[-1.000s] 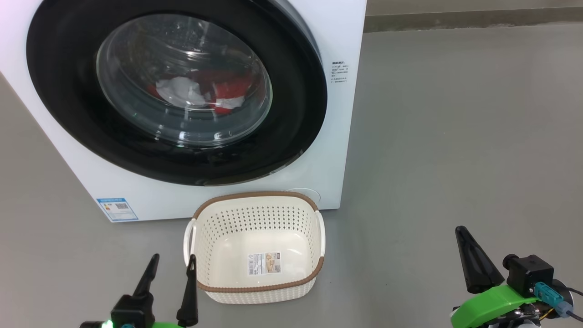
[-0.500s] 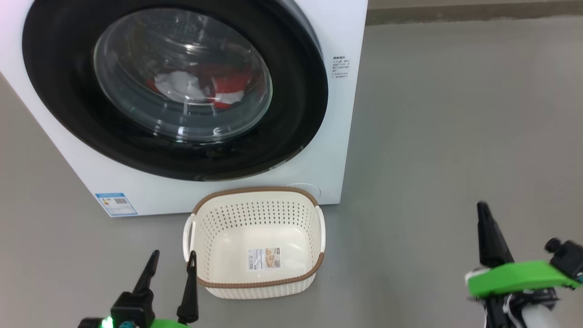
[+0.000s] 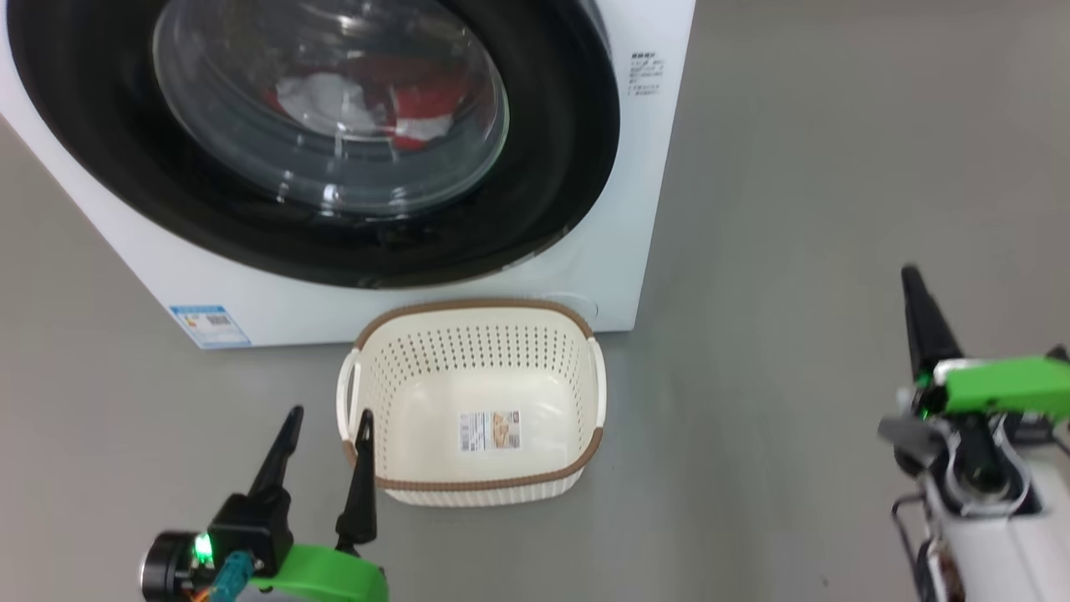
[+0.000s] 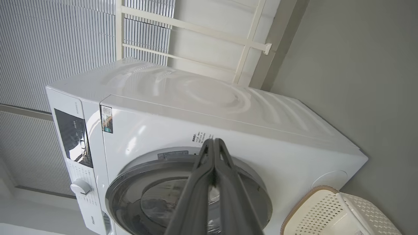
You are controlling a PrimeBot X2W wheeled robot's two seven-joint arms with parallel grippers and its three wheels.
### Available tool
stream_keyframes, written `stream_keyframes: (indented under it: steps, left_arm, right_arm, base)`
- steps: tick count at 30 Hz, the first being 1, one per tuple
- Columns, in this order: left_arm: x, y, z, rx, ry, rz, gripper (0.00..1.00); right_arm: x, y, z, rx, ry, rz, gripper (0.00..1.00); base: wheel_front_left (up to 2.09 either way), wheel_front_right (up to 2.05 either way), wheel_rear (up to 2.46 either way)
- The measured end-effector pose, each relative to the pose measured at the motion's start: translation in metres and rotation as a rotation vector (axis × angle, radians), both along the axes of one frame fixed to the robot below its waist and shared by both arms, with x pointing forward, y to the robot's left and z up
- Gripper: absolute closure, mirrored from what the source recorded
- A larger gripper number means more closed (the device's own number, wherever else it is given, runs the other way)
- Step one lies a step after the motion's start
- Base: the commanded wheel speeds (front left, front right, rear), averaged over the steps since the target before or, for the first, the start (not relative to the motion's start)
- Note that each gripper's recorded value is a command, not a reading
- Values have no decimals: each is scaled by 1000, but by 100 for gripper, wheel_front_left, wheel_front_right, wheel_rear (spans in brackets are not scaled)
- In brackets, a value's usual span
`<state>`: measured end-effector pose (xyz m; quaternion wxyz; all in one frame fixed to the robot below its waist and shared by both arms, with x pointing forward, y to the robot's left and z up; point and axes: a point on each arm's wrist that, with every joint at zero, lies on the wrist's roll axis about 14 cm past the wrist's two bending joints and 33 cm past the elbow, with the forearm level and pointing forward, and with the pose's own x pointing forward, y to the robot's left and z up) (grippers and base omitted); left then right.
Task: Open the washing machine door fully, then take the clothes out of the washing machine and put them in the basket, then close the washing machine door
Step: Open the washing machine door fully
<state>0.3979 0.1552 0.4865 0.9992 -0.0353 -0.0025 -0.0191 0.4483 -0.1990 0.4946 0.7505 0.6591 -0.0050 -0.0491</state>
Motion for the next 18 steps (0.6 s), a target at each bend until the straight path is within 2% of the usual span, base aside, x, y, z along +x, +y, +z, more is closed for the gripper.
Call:
stream_keyframes:
  steps: [3, 8, 18]
  left_arm:
    - [8, -1, 1, 0, -5, 3, 0]
    - [18, -3, -3, 1, 3, -4, 0]
    - [43, -13, -8, -9, 1, -18, 0]
  right_arm:
    - [23, 2, 3, 95, -3, 45, 100]
    - [52, 18, 5, 146, 6, 144, 100]
    - [112, 54, 16, 129, 11, 335, 100]
  base:
    - [0, 0, 0]
    - [0, 0, 0]
    - [0, 0, 0]
